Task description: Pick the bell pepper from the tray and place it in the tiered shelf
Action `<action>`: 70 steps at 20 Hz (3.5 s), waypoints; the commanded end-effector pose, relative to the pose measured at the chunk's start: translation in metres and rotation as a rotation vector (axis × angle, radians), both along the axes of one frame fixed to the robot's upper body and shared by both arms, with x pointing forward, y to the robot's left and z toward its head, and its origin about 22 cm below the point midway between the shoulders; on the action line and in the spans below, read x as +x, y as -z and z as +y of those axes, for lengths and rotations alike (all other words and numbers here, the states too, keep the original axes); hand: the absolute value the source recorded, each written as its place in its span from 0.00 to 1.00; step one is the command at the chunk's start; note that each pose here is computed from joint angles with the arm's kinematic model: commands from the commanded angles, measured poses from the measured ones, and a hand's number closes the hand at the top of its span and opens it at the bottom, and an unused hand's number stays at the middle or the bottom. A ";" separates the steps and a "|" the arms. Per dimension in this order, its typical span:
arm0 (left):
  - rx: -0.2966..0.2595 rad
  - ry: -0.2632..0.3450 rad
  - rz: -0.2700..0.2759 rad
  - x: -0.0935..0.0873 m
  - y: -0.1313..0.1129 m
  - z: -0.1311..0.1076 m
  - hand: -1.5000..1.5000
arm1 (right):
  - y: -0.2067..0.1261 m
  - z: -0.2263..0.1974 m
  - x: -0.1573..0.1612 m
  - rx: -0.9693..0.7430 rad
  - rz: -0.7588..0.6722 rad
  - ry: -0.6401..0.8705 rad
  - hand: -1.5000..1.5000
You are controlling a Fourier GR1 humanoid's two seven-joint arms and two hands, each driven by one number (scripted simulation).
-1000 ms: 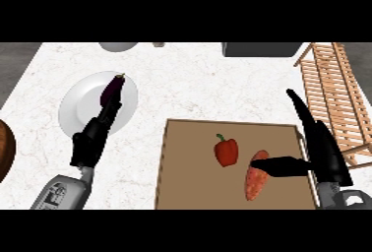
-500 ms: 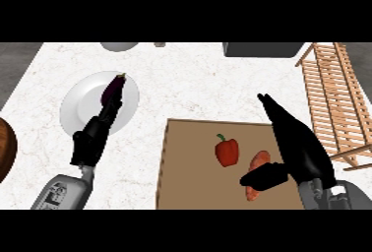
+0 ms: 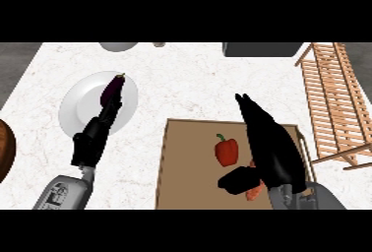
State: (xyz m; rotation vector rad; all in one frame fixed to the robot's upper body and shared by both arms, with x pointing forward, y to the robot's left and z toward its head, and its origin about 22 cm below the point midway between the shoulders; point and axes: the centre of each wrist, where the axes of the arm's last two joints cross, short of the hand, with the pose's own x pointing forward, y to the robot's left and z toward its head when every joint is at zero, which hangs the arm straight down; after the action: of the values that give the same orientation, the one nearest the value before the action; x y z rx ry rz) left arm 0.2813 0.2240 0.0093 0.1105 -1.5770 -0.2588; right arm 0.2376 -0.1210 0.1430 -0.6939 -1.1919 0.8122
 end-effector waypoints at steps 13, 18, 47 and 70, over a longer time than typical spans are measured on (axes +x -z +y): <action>0.006 0.006 -0.010 0.010 -0.008 0.002 0.50 | 0.012 0.015 0.013 -0.065 0.073 0.097 0.00; 0.007 0.008 0.009 -0.004 -0.012 -0.002 0.50 | 0.024 0.039 0.023 -0.077 0.094 0.131 0.00; -0.013 0.004 0.008 -0.007 -0.010 -0.017 0.50 | 0.079 0.029 0.029 -0.169 0.176 0.157 0.00; -0.002 0.000 -0.007 -0.007 0.007 -0.013 0.50 | 0.121 0.034 0.030 -0.266 0.159 0.041 1.00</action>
State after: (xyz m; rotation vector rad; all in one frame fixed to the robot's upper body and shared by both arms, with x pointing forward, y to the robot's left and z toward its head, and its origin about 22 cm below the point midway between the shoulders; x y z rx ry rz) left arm 0.2800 0.2178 0.0052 0.1058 -1.5774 -0.2612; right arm 0.2673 -0.0986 0.0197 -0.8351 -0.9057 0.9632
